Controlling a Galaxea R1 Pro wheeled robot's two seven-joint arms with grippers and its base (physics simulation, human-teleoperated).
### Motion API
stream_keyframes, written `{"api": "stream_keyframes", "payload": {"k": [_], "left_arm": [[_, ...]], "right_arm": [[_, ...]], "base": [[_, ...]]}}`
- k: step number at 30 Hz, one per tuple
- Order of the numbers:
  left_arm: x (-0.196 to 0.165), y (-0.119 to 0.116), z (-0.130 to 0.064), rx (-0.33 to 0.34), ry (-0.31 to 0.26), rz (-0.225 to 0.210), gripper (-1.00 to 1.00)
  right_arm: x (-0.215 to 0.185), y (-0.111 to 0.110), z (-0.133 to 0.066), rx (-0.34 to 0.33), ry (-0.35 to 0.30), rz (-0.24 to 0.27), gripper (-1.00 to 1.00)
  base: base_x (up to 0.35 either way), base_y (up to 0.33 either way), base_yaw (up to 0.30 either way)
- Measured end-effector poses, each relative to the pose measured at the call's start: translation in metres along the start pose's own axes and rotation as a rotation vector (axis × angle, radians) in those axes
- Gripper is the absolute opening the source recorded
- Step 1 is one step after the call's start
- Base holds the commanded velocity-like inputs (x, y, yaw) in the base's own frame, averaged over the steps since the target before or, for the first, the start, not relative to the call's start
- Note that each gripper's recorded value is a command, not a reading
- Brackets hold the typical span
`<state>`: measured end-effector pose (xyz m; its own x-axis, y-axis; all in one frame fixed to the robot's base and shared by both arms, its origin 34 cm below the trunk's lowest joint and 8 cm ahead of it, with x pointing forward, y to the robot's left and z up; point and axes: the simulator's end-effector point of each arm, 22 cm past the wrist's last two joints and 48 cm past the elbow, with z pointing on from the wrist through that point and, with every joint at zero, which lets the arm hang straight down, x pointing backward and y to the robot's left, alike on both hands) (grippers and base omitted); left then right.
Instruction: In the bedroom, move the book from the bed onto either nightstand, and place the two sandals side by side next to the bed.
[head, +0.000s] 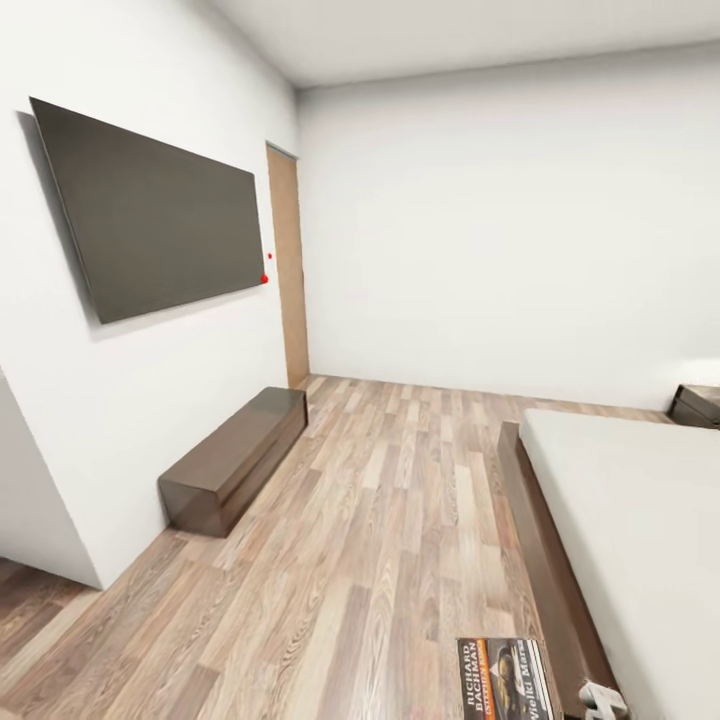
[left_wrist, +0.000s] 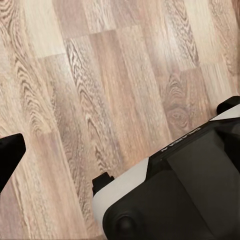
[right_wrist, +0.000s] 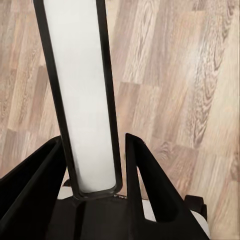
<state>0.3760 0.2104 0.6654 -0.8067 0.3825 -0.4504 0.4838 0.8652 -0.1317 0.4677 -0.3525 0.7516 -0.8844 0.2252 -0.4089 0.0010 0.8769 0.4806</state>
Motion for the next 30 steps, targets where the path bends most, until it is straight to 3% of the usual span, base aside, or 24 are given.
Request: {"api": "stream_keyframes", "payload": {"k": [30], "left_arm": [[0.0053,-0.0019,0.0016,0.006,0.012,-0.005,1.00]], "right_arm": [[0.0054,-0.0021,0.0022,0.002,0.013,0.006,-1.00]], "base": [[0.000,0.000,-0.278]]}}
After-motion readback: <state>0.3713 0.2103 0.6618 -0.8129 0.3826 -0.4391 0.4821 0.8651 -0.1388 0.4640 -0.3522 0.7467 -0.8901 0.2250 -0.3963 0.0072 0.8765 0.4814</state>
